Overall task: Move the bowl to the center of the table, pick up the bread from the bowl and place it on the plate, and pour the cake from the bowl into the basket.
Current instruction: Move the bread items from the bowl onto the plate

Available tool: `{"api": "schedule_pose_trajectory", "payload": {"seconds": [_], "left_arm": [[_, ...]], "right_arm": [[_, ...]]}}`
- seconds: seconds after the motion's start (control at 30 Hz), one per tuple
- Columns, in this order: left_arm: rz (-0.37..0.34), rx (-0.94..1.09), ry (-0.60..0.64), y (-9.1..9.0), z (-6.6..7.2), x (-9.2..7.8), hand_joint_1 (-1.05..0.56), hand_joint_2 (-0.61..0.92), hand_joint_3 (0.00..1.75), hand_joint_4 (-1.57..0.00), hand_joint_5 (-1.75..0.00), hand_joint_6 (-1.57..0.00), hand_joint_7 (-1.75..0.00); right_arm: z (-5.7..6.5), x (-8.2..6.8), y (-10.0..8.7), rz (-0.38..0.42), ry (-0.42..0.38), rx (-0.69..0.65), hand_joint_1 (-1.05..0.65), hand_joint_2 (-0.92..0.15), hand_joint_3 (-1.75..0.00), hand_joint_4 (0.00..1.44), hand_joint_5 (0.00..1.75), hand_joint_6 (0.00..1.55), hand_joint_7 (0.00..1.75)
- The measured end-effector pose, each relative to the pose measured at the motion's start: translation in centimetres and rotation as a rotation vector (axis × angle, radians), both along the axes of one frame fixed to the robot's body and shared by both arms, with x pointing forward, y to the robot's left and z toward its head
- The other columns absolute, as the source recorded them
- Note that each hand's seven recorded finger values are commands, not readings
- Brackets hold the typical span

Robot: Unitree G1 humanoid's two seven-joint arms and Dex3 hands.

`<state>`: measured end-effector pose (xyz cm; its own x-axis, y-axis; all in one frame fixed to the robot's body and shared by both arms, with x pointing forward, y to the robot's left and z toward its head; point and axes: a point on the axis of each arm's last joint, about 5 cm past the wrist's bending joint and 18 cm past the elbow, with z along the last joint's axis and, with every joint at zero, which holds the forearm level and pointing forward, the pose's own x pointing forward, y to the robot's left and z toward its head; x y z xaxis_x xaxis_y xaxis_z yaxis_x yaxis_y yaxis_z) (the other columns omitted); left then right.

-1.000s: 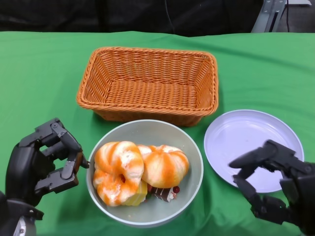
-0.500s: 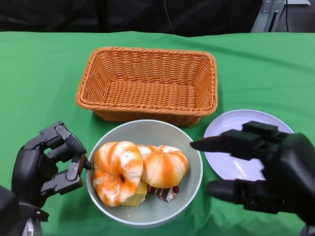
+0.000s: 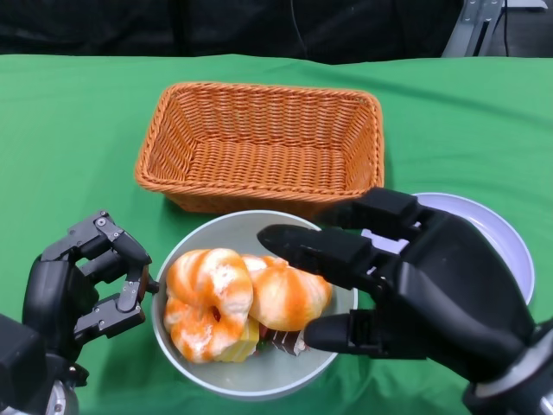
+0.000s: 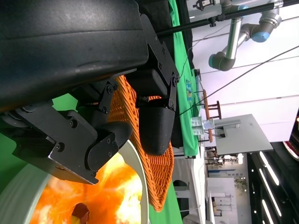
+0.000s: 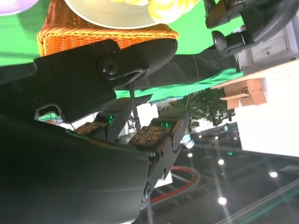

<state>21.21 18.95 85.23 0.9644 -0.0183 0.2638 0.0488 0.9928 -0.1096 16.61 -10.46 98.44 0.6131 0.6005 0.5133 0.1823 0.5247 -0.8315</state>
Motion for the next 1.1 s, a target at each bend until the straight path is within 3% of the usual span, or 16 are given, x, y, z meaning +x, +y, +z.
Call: {"api": "schedule_pose_trajectory", "payload": {"seconds": [0.17, 0.3, 0.63, 0.77, 0.93, 1.1], "left_arm": [[0.011, -0.009, -0.002, -0.2, 0.0, 0.1, 0.04, 0.58, 1.1, -0.79, -1.58, -0.79, -1.4], [-0.002, -0.014, -0.005, -0.3, 0.0, 0.1, 0.01, 0.57, 1.08, -0.8, -1.59, -0.8, -1.4], [-0.004, 0.021, -0.009, -0.6, 0.0, 0.1, 0.01, 0.56, 1.08, -0.8, -1.56, -0.79, -1.43], [-0.007, 0.016, -0.01, -0.6, 0.0, 0.1, 0.01, 0.54, 1.12, -0.78, -1.6, -0.78, -1.46], [-0.029, -0.017, -0.019, -0.8, 0.0, 0.0, -0.01, 0.49, 1.15, -0.81, -1.6, -0.8, -1.45], [-0.029, -0.021, -0.019, -0.9, -0.1, 0.0, -0.02, 0.48, 1.16, -0.82, -1.59, -0.8, -1.45]], "right_arm": [[-0.5, 0.5, 1.1, -0.006, -0.034, -0.084, -0.85, -0.92, -0.06, 0.57, 0.25, 0.54, 0.0], [-0.7, 0.6, 1.8, -0.091, -0.072, -0.193, -0.89, -0.92, -0.08, 0.55, 0.21, 0.5, 0.0], [-1.2, 0.4, 3.6, -0.214, -0.029, -0.328, -0.95, -0.92, -0.1, 0.53, 0.18, 0.45, 0.0], [-1.4, 0.4, 3.9, -0.233, -0.022, -0.348, -0.95, -0.92, -0.1, 0.54, 0.18, 0.44, 0.0], [-2.5, 0.6, 4.6, -0.26, 0.019, -0.426, -0.94, -0.92, -0.12, 0.53, 0.16, 0.45, 0.01], [-2.5, 0.6, 4.8, -0.263, 0.038, -0.431, -0.94, -0.92, -0.13, 0.53, 0.16, 0.45, 0.01]]}}
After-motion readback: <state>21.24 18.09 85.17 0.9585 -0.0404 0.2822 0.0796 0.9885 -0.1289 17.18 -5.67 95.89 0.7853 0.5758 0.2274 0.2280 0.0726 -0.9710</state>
